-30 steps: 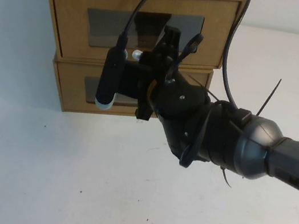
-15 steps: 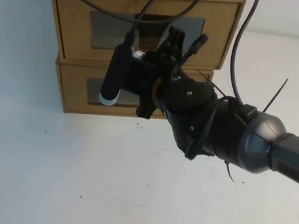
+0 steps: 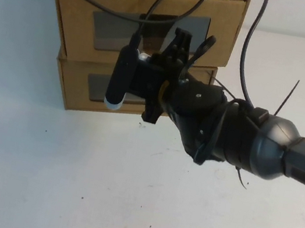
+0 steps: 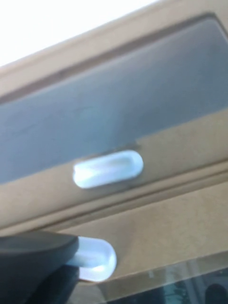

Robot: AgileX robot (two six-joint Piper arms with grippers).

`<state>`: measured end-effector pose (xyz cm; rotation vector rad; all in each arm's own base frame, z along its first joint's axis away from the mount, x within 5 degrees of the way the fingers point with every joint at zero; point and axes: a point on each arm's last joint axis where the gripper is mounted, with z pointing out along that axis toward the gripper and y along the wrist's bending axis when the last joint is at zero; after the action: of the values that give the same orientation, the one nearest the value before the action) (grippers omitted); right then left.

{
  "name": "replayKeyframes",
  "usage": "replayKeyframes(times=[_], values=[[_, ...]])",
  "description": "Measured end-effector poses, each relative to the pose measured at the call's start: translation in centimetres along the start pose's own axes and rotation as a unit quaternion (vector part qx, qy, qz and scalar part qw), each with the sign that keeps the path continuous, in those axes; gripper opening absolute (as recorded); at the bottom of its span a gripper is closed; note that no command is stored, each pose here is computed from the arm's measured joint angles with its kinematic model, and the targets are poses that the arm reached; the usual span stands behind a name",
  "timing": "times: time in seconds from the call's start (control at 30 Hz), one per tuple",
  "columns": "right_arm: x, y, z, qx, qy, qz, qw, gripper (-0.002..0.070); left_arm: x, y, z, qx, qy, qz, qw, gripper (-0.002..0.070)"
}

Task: Open the shoe box
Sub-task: 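Pull the top drawer of the cardboard box fully open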

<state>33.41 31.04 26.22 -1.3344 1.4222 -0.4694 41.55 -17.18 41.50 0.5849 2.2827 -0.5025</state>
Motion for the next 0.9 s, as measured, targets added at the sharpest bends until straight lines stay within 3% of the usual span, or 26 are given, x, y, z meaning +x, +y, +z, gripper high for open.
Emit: replayKeyframes(times=[0.3,0.9], values=[[-0.4,1.5,-4.2,-0.013,0.008,-0.007,1.000,0.0004,0.1,0.0,0.2,0.001,0.003,0.000,1.000,-0.0005],[-1.3,4.0,-15.9,-0.061,0.026,0.070,0.995,0.0005,0.1,0.0,0.2,0.001,0.003,0.000,1.000,-0.0005]])
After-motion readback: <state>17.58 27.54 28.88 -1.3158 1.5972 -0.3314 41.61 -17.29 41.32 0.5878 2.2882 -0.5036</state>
